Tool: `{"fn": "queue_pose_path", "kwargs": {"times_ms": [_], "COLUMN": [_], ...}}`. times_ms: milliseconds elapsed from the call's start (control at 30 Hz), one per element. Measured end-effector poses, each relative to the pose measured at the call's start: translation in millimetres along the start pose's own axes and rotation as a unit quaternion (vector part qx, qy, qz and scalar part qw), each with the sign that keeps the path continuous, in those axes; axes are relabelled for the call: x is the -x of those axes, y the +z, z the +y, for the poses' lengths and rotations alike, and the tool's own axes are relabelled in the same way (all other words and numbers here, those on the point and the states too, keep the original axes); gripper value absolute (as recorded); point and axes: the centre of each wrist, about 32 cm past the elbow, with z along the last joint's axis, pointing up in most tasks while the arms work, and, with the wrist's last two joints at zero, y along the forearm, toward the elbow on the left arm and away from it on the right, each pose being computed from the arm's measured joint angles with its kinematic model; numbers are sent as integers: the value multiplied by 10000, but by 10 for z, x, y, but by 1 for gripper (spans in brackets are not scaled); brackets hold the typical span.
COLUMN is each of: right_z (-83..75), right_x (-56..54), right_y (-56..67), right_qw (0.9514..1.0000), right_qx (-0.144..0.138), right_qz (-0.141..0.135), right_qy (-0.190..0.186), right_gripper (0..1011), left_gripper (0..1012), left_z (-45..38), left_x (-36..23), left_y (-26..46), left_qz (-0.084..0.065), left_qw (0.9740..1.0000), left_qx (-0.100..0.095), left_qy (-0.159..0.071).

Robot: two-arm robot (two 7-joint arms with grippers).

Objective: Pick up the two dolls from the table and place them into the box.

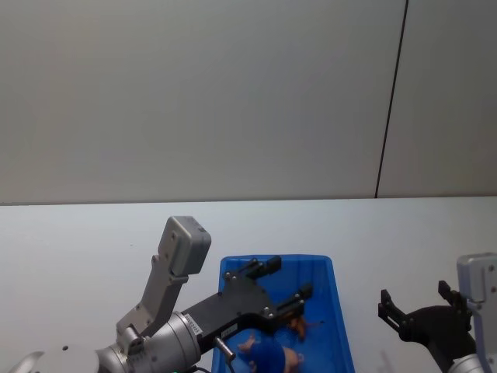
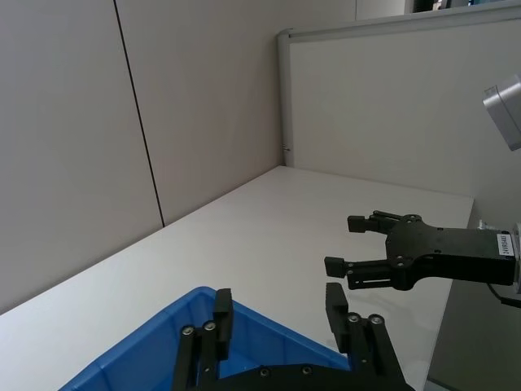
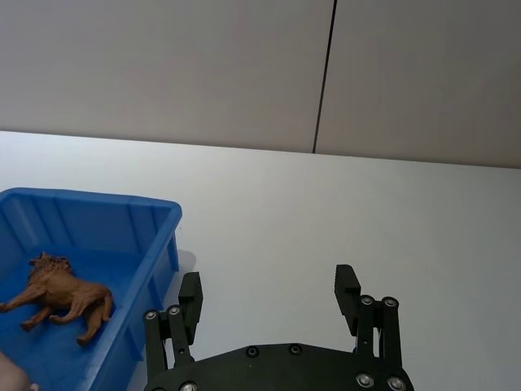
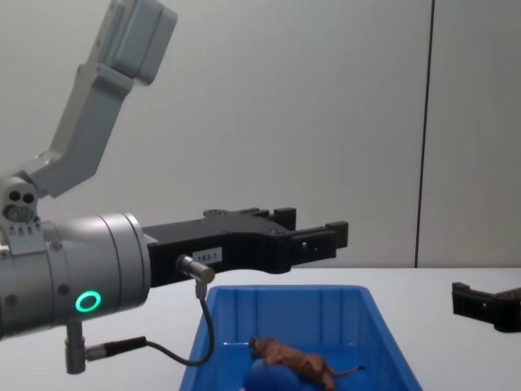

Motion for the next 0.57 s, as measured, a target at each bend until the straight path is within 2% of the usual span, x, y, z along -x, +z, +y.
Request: {"fn": "queue_pose_path", "kwargs": {"times_ms": [133,367,567], "right_z": [0,0,0], "right_x": [0,0,0], "right_y": [0,0,0], "right_qw": [10000,10000,10000], "right_qx": [0,0,0], "right_qz": [0,0,0], "right_qy": [0,0,0], "right_gripper": [1001,1001,1001], "left_gripper": [822,994,1001], "left_z": [-2,-4,-5], "left_x": [0,0,1], "left_y": [0,2,2], "left_qz": [0,0,1], "left_qw": [10000,10000,10000], "left_qx": [1,4,5], "left_qy": [-6,-12,-17]}}
